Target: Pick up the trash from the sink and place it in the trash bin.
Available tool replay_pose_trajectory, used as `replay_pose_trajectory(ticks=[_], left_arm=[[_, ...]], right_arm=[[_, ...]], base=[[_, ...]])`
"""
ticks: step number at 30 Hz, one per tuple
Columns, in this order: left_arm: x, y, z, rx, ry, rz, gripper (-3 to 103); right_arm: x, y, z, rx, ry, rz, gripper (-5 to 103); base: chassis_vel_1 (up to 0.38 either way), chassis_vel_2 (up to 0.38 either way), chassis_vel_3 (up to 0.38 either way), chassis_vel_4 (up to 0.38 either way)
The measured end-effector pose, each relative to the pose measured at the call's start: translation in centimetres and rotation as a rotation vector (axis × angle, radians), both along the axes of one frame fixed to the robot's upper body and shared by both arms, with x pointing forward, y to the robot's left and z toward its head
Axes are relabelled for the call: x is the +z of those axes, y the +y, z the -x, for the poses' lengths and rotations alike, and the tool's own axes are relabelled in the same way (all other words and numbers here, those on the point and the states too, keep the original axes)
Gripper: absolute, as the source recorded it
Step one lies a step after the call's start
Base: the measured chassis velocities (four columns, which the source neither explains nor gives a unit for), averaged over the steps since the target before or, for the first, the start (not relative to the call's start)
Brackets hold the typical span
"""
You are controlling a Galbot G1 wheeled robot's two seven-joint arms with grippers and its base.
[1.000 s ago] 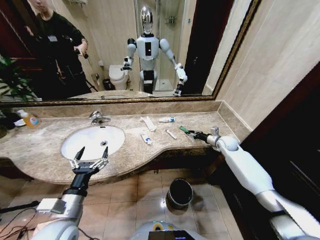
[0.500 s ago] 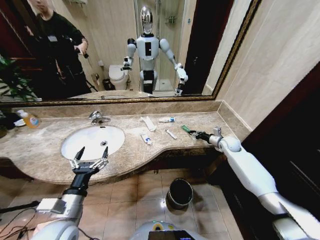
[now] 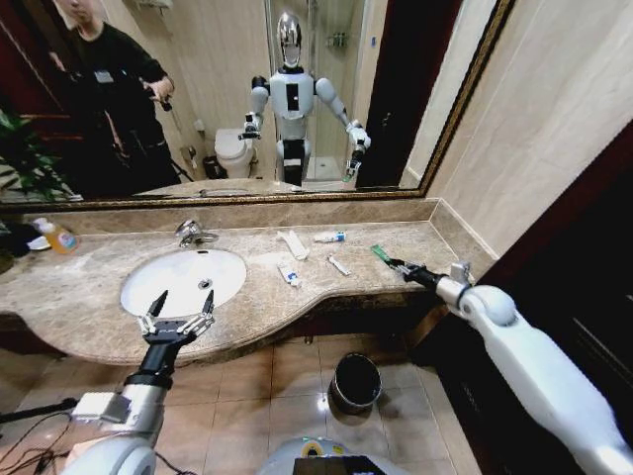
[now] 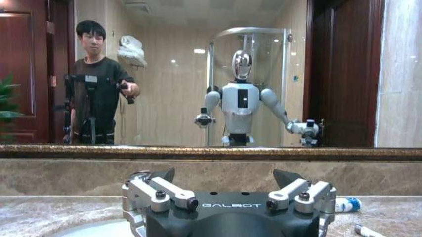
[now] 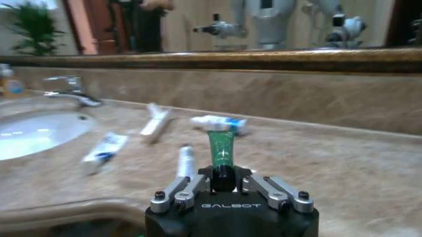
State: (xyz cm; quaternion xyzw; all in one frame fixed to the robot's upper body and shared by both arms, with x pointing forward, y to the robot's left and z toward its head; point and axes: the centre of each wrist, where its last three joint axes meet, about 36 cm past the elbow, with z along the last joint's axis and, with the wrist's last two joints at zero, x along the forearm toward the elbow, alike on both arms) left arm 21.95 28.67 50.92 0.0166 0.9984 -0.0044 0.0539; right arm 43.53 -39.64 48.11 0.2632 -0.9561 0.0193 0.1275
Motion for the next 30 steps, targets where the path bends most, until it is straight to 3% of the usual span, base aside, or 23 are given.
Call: replay_pose_trajectory(ticks=[7, 9, 18, 30], left_arm=[[0.0, 0.0, 0.0, 0.0, 0.0, 0.0, 100], [0.0, 0.0, 0.0, 0.0, 0.0, 0.0, 100], [0.0, 0.0, 0.0, 0.0, 0.0, 0.0, 100], [0.0, 0.0, 0.0, 0.0, 0.0, 0.0, 100]], right_arm=[[-2.6, 2.0, 7.6, 0.043, 0.037, -0.058, 19], [-5.8, 2.5, 10.6, 0.032, 0.053, -0.062, 19], [-13.7, 3.5, 13.3, -0.022, 0.125, -0.024, 19], [-20.8, 2.9, 13.8, -0.074, 0.21, 0.006, 19]], base=[[0.0, 0.0, 0.0, 0.0], [0.0, 0.0, 0.0, 0.0], [0.0, 0.0, 0.0, 0.0], [0.0, 0.0, 0.0, 0.0]])
